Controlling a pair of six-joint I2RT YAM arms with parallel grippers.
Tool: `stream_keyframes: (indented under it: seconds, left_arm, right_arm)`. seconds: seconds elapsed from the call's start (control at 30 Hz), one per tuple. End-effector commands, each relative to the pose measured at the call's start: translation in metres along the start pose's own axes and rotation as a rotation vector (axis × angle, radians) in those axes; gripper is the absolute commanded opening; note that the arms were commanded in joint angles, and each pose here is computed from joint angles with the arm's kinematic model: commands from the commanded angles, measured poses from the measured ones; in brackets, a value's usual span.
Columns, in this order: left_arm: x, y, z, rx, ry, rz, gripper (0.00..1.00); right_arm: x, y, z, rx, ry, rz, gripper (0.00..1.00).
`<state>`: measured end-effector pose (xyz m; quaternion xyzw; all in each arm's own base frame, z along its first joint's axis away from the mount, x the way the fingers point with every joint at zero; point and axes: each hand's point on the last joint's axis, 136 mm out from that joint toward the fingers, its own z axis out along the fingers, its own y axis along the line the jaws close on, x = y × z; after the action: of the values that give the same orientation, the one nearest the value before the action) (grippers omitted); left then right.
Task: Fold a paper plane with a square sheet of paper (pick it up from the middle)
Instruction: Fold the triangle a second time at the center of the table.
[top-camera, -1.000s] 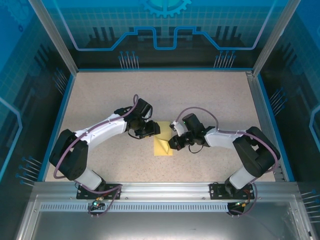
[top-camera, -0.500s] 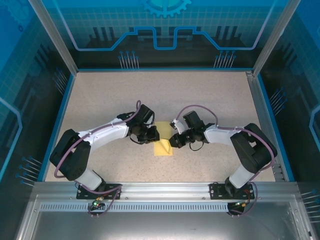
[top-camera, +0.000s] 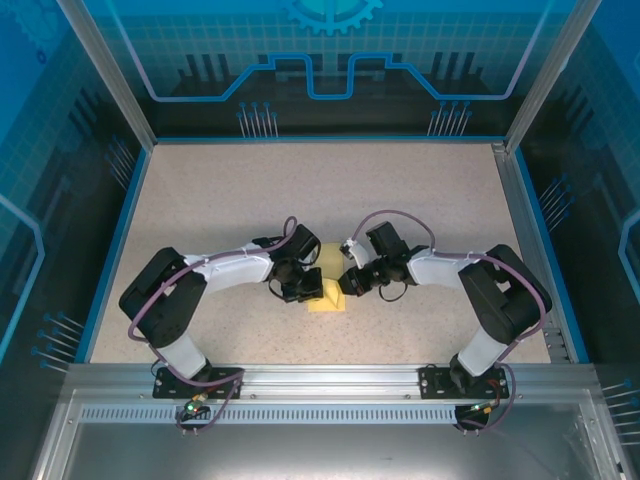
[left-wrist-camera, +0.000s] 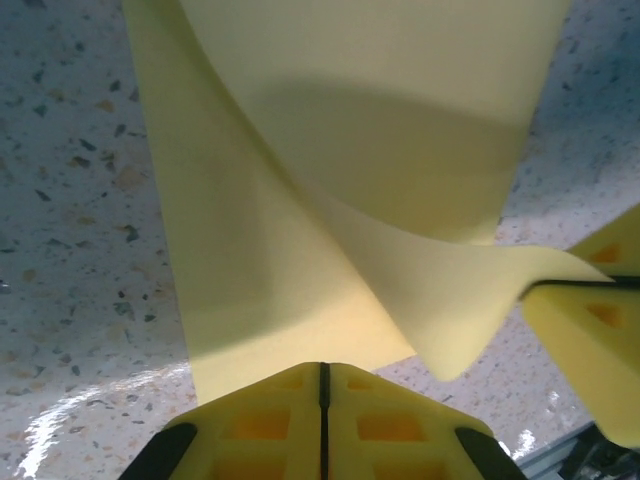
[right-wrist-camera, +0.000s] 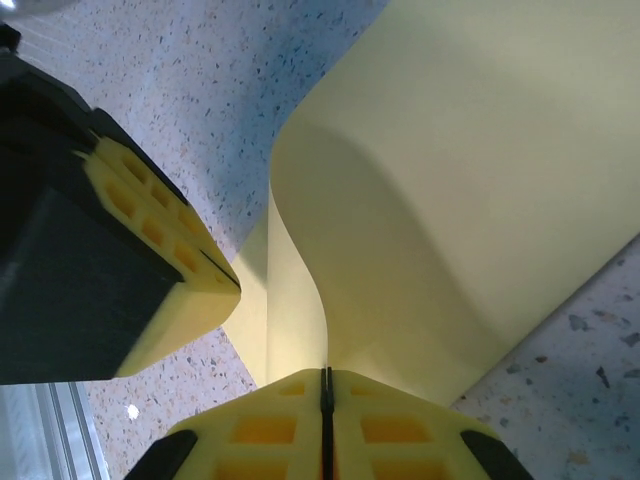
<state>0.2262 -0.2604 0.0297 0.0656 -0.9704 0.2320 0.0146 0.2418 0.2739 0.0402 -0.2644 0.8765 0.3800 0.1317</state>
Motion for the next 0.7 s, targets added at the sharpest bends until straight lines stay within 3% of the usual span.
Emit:
stream_keyframes:
  seconds: [0.0, 0.67]
  left_arm:
    - [0.006, 0.012, 0.005, -0.044, 0.001, -0.013, 0.09]
    - [0.010, 0.027, 0.013, -0.101, 0.007, -0.018, 0.11]
  right_arm:
    - [-0.006, -0.007, -0.005, 0.012, -0.002, -0.001, 0.09]
    - [-0.011, -0.016, -0.005, 0.069, 0.088, -0.060, 0.09]
